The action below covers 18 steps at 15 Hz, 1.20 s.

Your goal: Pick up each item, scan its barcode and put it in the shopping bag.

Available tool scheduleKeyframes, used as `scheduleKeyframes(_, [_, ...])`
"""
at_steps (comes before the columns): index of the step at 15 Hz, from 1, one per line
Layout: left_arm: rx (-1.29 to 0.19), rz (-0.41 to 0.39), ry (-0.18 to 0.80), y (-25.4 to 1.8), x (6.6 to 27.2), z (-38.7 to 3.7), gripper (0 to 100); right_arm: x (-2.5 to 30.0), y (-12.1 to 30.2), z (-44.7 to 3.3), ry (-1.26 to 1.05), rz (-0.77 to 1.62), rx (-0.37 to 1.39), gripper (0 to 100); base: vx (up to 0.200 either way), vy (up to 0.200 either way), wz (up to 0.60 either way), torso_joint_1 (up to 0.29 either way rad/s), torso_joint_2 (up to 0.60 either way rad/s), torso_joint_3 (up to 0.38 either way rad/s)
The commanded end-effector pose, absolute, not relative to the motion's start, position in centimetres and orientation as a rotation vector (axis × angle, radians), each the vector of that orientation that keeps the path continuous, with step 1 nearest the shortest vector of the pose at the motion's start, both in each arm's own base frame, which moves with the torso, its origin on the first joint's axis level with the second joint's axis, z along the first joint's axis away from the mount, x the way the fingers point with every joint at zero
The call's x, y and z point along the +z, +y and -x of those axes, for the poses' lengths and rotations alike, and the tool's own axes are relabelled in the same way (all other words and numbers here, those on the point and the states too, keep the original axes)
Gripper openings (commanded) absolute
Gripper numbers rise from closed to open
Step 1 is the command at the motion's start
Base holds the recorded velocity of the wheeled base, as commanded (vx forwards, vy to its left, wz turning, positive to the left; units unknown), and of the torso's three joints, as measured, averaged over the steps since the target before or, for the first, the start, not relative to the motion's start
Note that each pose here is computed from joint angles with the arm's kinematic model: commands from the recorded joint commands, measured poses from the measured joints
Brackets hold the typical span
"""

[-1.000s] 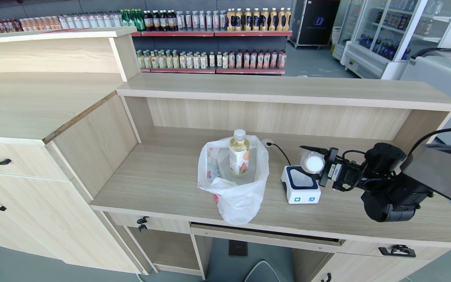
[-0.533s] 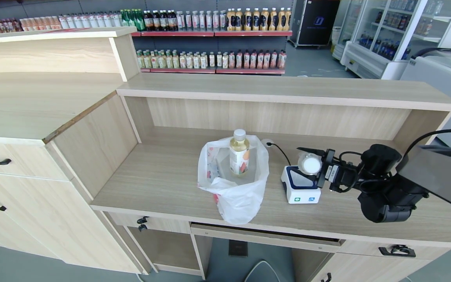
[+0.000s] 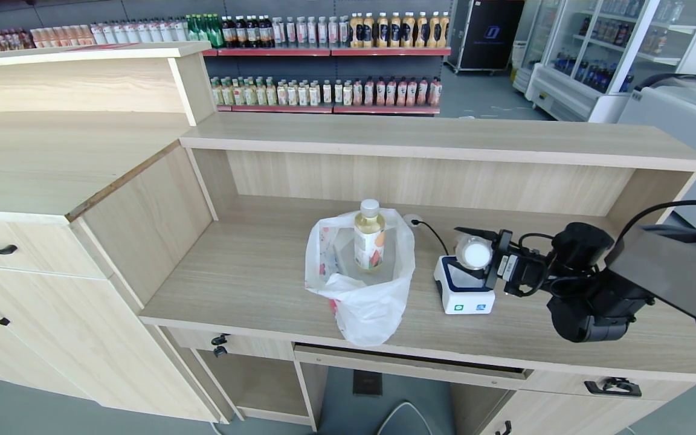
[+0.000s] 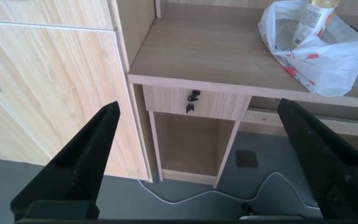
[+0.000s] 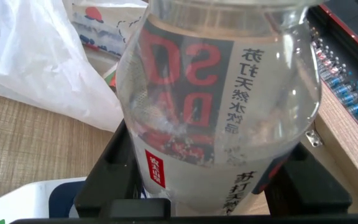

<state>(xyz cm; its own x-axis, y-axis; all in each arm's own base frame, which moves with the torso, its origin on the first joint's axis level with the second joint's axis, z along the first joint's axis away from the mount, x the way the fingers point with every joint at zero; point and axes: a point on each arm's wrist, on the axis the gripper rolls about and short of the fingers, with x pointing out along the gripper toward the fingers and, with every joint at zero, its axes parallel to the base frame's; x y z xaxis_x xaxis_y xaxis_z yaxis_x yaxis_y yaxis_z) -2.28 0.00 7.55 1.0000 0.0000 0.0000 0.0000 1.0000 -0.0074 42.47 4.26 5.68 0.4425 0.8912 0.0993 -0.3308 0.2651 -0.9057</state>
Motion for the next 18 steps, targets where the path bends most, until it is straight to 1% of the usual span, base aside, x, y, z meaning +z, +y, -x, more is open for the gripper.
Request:
scheduleKeyframes(1, [0.0, 0.008, 0.0, 0.0, 7.5, 2.3, 100, 5.6, 4.4, -42.5, -0.708, 0.964, 0.928, 0, 0.0, 0.0, 0.0, 0.0, 0.0, 0.0])
scheduleKeyframes(8, [0.0, 0.008, 0.0, 0.0, 7.5, 2.3, 100, 5.8, 4.4, -42.9, -0.723, 0.969, 0.92, 0, 0.0, 0.0, 0.0, 0.0, 0.0, 0.0])
scheduleKeyframes(13, [0.0, 0.008, 0.0, 0.0, 7.5, 2.3, 100, 7.8, 2.9, -41.9, -0.703, 0.953, 0.894, 0, 0.0, 0.0, 0.0, 0.0, 0.0, 0.0])
scheduleKeyframes(18, [0.0, 0.008, 0.0, 0.0, 7.5, 2.3, 100, 8.6, 2.6, -40.5, -0.673, 0.921, 0.909, 0, 0.0, 0.0, 0.0, 0.0, 0.0, 0.0])
